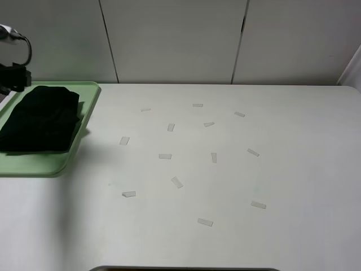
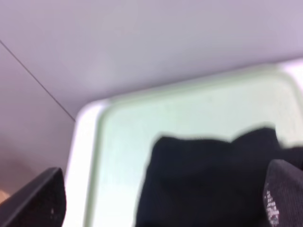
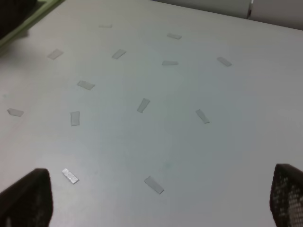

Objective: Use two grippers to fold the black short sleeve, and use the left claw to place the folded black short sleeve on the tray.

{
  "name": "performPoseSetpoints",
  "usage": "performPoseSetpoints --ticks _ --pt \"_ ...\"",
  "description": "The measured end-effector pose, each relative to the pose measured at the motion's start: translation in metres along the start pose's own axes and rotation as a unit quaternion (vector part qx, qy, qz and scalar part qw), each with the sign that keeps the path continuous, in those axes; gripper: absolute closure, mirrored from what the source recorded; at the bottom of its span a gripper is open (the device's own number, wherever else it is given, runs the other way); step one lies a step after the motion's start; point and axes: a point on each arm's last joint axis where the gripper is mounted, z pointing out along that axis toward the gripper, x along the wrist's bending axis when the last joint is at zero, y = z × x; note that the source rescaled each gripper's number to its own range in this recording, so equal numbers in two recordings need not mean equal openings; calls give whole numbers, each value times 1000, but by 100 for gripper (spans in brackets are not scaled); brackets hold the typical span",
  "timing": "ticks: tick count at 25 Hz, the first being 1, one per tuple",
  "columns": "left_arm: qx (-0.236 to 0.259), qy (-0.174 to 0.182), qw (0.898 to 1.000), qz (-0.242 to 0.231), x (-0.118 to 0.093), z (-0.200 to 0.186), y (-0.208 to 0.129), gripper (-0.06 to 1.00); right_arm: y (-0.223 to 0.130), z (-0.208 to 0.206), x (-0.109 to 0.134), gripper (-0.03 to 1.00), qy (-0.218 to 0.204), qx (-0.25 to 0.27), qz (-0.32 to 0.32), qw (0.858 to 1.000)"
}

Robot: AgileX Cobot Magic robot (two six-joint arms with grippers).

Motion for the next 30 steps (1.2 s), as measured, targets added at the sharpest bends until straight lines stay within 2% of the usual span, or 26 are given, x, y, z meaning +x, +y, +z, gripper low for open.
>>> performPoseSetpoints --ticks 5,12,16,18,23,26,30 --pt "-46 8 999 -2 10 -58 31 12 0 0 0 -3 0 0 0 1000" --pt "-38 -21 998 -34 12 -139 44 12 0 0 0 -3 0 0 0 1000" --pt "-23 -47 998 -38 7 -183 38 12 0 0 0 -3 0 0 0 1000" --pt "-32 -51 998 -35 6 -207 35 12 0 0 0 -3 0 0 0 1000" --pt "-82 -37 996 -14 3 -265 23 12 0 0 0 -3 0 0 0 1000" --pt "-84 -27 996 -7 0 -295 6 12 0 0 0 -3 0 0 0 1000" --pt "-78 -20 996 -34 -4 -322 -16 9 0 0 0 -3 0 0 0 1000"
